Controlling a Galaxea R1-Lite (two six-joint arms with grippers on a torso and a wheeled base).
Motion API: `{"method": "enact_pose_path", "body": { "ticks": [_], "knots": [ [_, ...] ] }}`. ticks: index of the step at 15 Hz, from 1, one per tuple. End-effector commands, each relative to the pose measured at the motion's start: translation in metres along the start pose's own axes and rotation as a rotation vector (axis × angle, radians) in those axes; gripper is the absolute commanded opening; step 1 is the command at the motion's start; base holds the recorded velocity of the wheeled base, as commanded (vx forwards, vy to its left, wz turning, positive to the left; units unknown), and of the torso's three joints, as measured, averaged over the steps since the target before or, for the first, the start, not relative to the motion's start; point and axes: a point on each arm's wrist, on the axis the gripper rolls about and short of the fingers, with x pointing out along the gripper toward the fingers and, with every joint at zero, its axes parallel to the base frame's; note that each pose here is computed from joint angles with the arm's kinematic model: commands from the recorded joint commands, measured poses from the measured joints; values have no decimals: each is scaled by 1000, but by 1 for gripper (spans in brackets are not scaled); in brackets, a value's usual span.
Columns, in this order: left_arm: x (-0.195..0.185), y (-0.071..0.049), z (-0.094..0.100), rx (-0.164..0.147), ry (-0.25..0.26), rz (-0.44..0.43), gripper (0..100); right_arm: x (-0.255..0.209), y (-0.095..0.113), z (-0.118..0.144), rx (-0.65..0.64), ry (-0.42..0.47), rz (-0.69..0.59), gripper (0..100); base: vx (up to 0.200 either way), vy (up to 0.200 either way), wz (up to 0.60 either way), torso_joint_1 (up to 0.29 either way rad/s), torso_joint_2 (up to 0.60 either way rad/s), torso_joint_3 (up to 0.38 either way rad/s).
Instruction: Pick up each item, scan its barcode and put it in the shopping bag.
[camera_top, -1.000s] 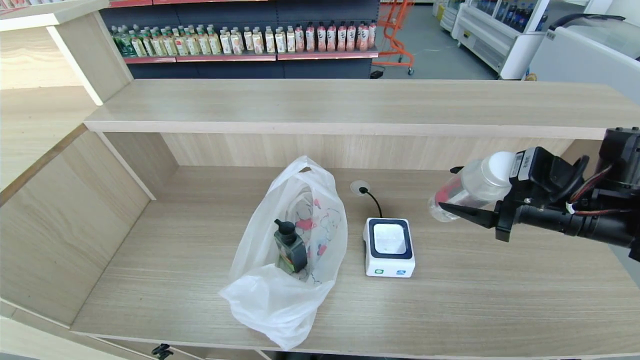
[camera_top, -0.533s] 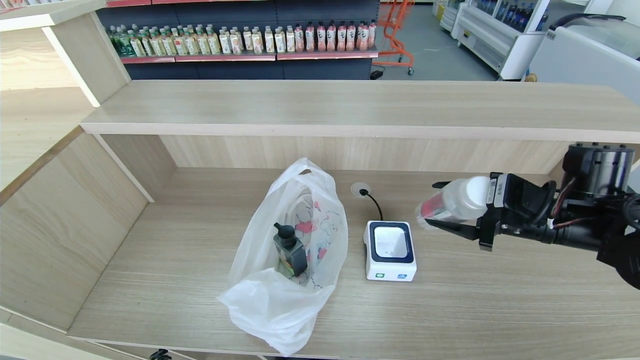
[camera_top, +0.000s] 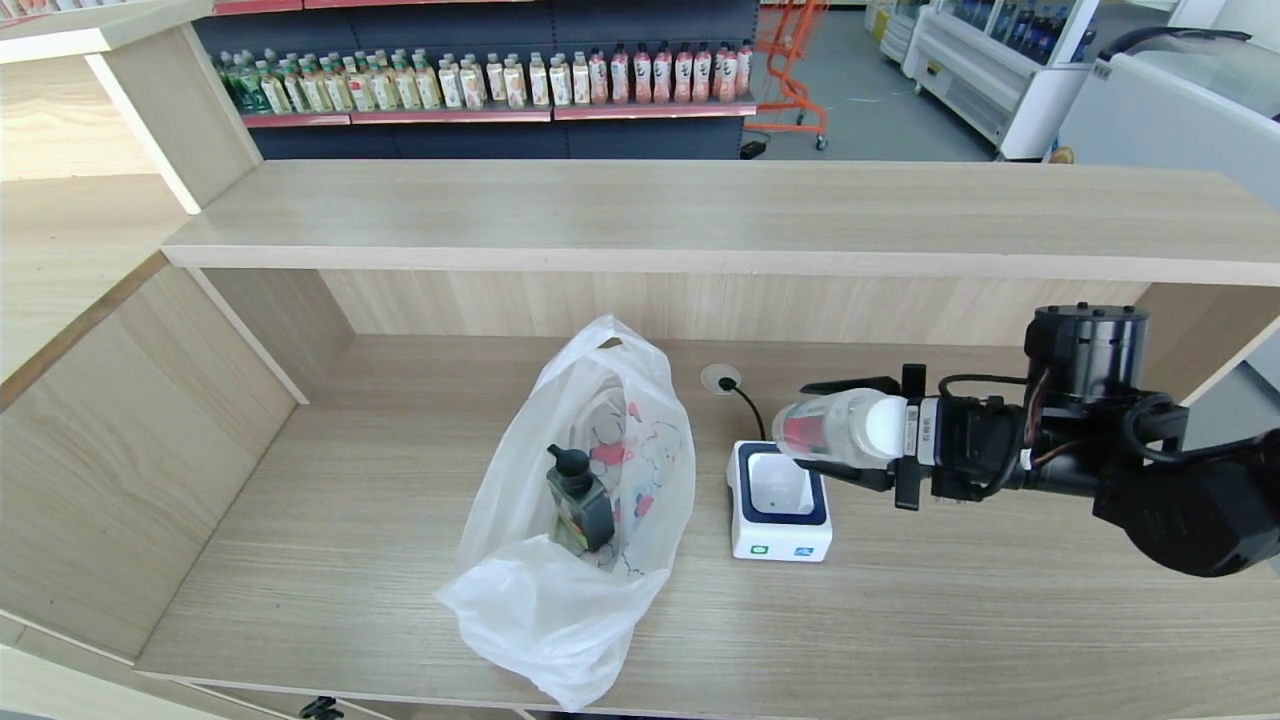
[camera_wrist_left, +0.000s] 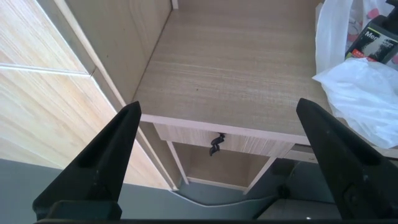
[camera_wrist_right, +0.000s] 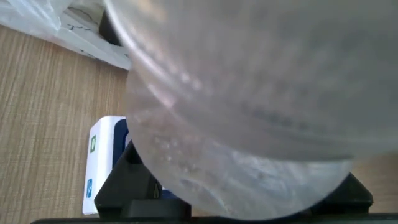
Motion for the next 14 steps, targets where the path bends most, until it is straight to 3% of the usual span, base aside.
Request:
{"method": "enact_pose_path", "body": {
  "ticks": [1,14],
  "knots": [
    [0,0,0,0,0,1,100,7,8,-13,7,-7,32,0,0,0,0,0,0,0],
    [0,0,0,0,0,-1,100,19,23,-45,-92,-70,61,0,0,0,0,0,0,0]
  ]
}}
